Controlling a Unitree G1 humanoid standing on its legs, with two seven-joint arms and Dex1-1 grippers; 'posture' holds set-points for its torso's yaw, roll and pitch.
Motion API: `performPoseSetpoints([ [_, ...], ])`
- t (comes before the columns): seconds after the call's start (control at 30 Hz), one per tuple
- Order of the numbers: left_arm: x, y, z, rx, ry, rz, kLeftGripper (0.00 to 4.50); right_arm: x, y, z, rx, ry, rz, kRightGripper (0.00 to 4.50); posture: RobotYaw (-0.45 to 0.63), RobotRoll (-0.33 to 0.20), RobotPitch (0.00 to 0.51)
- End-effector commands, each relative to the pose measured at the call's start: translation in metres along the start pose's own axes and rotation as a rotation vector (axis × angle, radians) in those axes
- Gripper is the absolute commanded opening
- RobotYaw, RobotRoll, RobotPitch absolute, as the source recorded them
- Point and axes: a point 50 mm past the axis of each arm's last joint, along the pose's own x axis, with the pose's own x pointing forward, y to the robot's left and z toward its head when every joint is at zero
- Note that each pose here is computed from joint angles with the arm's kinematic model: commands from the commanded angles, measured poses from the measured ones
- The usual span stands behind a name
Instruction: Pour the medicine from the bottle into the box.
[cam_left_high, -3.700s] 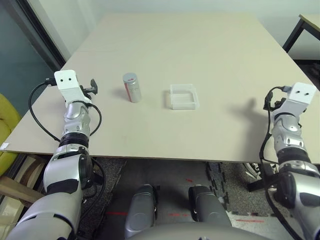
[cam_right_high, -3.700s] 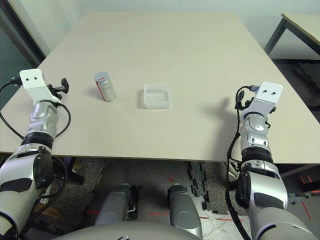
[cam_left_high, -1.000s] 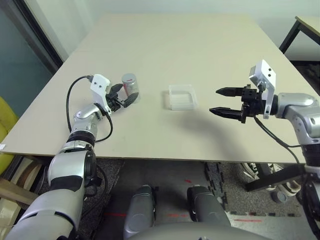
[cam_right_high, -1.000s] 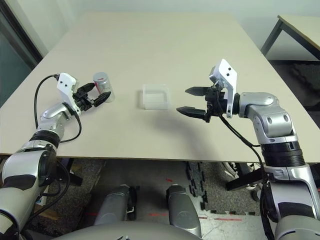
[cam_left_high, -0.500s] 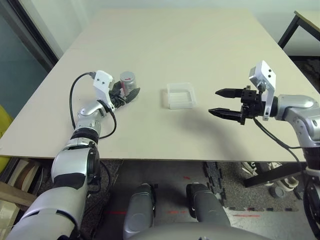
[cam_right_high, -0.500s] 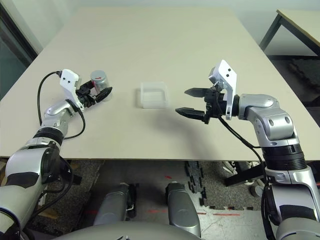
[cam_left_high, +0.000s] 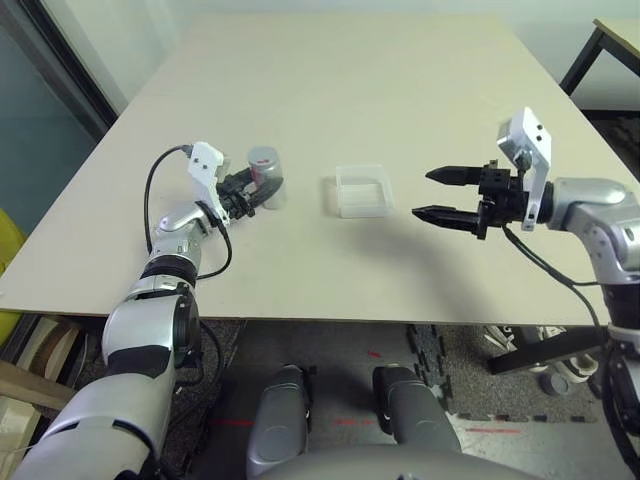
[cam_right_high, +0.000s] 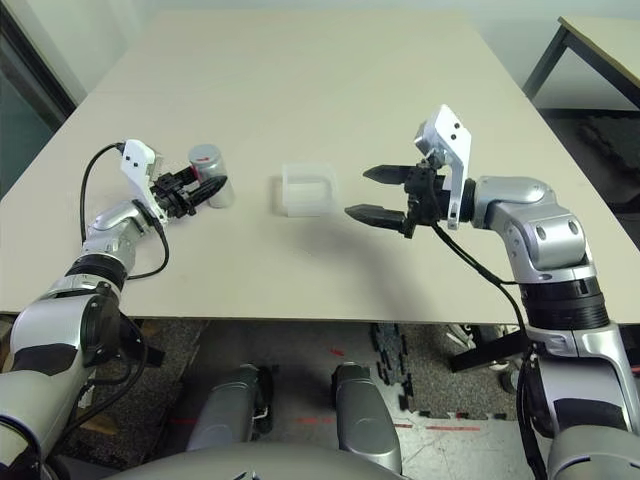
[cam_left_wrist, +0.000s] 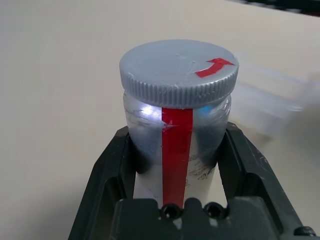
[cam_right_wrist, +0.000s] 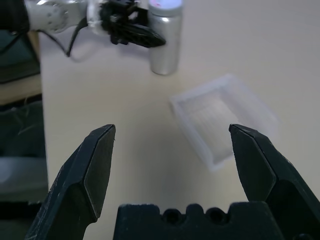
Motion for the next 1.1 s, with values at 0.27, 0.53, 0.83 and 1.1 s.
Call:
performPoseSetpoints([
  [0.27,0.016,-0.016,0.021,0.030,-0.019,-0.252,2.49,0.059,-0.003,0.031,-0.047,-0.042,0.106,4.50,-0.08,0.000,0.067],
  [0.53,0.016,-0.023,0.031,0.029,0.002,-0.366,2.49,0.094,-0.010,0.036,-0.067,-0.008,0.109,4.50,-0.05,0.000,0.070],
  [0.83,0.010,-0.036,0.027,0.060,0.065,-0.440,2.49,0.113,-0.009,0.040,-0.053,-0.028,0.130,4.50,-0.03,0.000,0.072],
  [1.1,0.011,-0.038,0.027,0.052,0.055,-0.435,2.49,0.122,0.003,0.040,-0.036,-0.047,0.192,4.50,-0.03,0.000,0.074],
])
